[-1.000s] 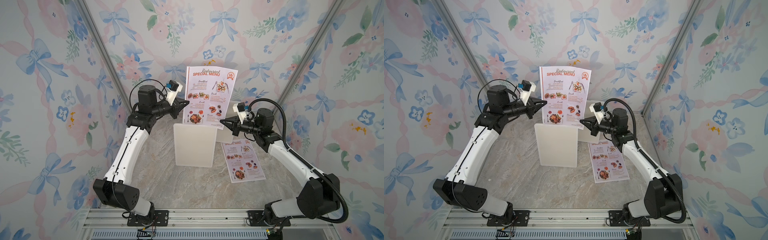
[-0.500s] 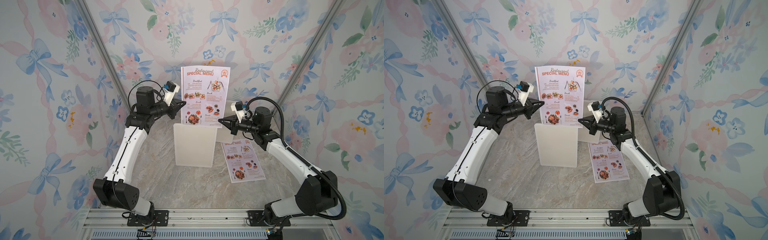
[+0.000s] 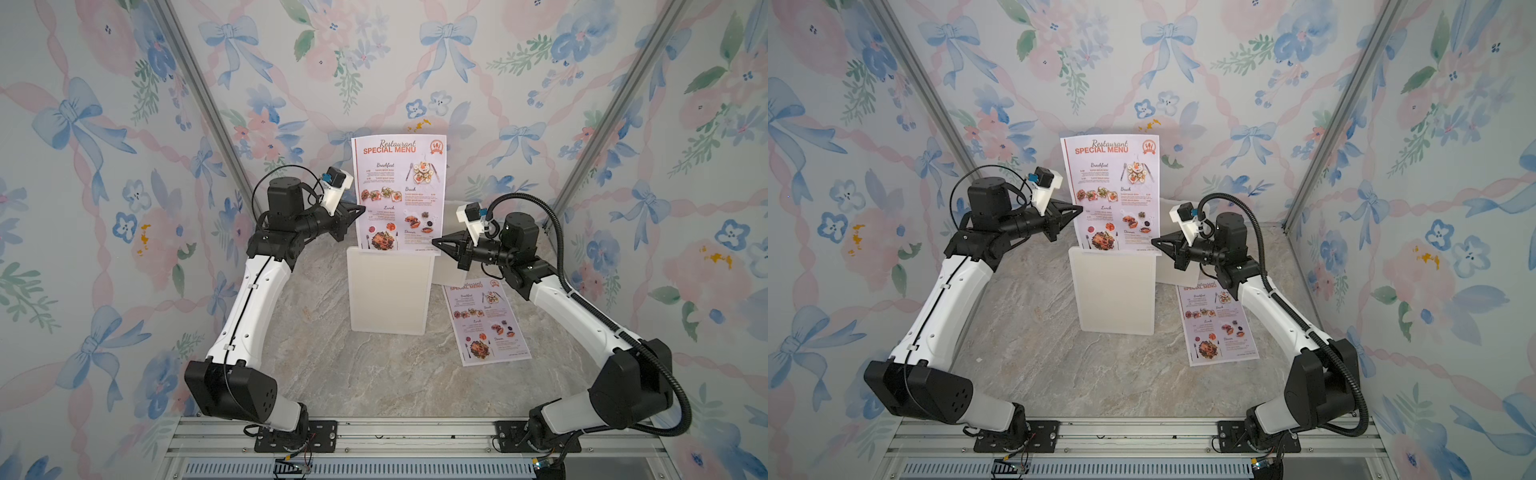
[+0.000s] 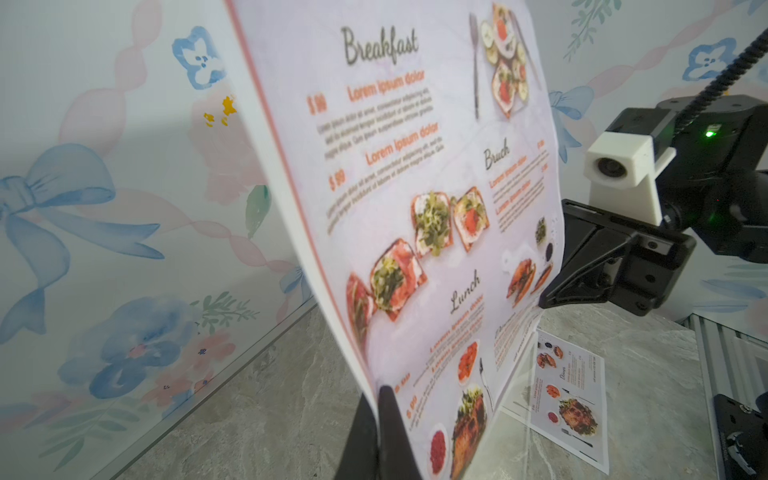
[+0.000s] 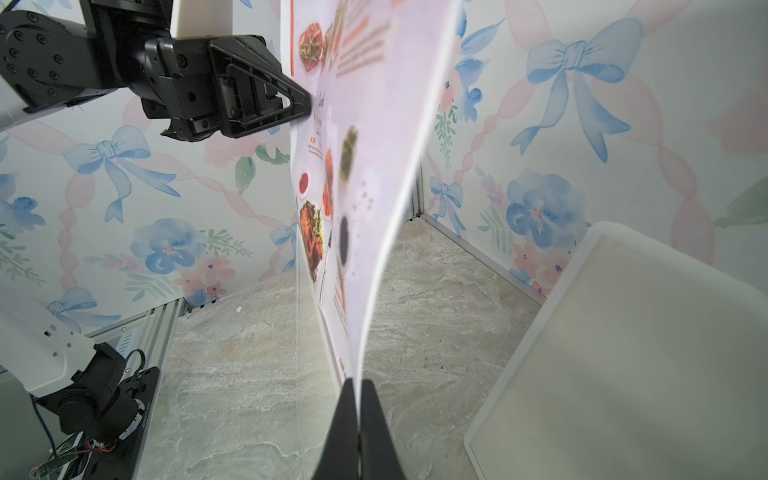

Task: Insert the menus into the narrow rack
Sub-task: Insert the menu into the narrow rack.

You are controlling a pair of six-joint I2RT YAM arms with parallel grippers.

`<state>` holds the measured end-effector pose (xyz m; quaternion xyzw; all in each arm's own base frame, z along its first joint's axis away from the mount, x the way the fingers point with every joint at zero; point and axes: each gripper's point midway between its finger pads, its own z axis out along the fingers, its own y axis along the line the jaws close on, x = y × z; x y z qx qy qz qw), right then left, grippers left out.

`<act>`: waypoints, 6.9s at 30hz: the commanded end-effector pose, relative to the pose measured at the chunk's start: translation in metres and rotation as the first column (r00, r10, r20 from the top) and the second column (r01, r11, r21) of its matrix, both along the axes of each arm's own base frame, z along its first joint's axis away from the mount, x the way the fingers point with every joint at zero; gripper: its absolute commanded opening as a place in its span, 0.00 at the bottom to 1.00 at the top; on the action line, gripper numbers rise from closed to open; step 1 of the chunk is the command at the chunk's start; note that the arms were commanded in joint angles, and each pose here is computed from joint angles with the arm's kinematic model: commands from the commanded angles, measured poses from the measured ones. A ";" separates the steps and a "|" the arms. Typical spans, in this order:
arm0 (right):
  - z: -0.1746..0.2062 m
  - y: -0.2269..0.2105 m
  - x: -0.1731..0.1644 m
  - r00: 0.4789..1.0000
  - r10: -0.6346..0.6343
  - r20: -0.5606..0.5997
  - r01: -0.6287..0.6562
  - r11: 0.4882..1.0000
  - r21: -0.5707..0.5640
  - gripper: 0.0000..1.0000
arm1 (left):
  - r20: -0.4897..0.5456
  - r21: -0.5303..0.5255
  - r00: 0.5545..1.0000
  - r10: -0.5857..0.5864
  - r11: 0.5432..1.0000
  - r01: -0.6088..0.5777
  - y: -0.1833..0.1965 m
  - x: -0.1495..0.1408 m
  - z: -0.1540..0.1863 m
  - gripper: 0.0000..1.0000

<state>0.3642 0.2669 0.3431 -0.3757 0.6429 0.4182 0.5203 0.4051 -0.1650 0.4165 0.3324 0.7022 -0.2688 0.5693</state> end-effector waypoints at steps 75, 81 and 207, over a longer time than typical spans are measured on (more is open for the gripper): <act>-0.006 0.016 0.005 1.000 -0.006 -0.005 0.006 0.999 -0.037 0.01 | 0.081 -0.007 0.996 0.030 1.000 -0.030 0.026 -0.007 0.021 0.00; -0.007 0.007 0.008 0.999 -0.047 0.005 0.048 0.998 -0.048 0.00 | 0.078 -0.009 0.997 0.008 1.000 -0.007 0.019 -0.009 0.019 0.00; 0.068 0.036 -0.006 0.986 0.146 0.076 -0.149 0.988 0.029 0.09 | 0.066 -0.044 0.985 -0.158 0.986 0.161 -0.001 0.006 0.013 0.13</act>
